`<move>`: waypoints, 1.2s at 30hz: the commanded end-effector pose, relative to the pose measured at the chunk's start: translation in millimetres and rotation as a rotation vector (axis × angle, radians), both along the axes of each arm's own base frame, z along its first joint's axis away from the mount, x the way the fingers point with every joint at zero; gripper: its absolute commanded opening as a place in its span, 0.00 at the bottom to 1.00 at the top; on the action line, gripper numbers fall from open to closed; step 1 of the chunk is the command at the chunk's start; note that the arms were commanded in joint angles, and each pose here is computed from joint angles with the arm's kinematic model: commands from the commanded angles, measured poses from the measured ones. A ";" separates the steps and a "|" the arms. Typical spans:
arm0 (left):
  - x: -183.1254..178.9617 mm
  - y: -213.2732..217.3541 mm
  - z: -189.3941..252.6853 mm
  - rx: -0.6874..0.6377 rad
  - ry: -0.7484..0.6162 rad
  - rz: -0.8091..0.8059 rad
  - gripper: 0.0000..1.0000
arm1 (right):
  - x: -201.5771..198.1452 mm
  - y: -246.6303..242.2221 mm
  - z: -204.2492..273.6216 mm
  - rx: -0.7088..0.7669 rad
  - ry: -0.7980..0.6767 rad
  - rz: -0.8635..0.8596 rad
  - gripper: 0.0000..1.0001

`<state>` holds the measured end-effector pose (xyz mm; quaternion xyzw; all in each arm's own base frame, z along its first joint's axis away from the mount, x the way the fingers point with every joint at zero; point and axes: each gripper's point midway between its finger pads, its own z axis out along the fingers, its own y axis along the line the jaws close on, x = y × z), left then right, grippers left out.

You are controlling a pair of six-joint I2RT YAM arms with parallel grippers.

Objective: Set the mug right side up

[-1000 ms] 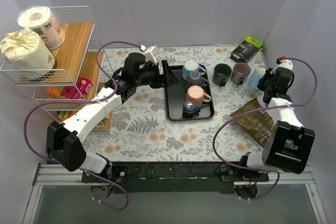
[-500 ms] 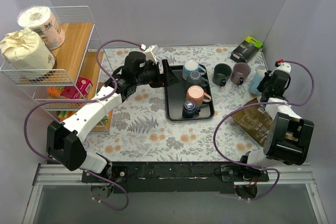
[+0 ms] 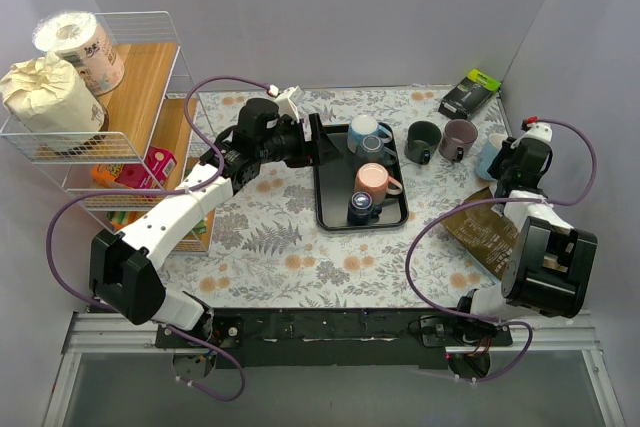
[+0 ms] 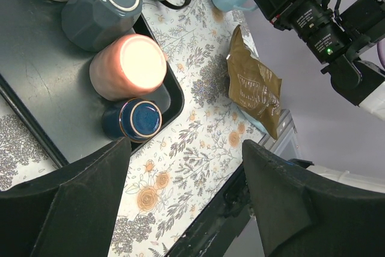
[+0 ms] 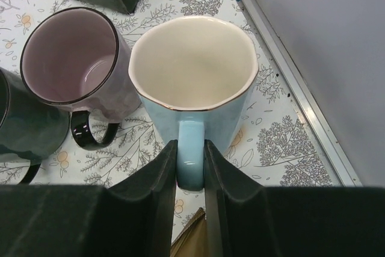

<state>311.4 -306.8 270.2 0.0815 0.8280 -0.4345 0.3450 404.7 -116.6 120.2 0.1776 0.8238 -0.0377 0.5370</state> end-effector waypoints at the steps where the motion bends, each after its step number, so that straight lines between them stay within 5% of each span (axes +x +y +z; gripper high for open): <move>1: -4.2 3.0 11.8 -0.018 -0.032 -0.001 0.74 | -4.9 3.4 12.1 -0.014 -0.043 0.018 0.31; 17: -10.0 5.7 9.4 -0.018 -0.034 -0.005 0.77 | -26.3 6.1 37.7 -0.007 -0.083 -0.021 0.62; 23: -9.0 8.1 11.5 -0.018 -0.043 0.008 0.97 | -32.8 8.2 62.0 0.038 -0.071 -0.050 0.82; 26: -14.2 5.5 8.9 -0.025 -0.044 -0.028 0.98 | -33.7 19.4 76.6 0.087 -0.029 -0.011 0.89; 36: -37.4 -24.7 -55.8 0.086 0.039 -0.150 0.98 | -52.8 107.1 134.1 0.221 0.042 0.181 0.89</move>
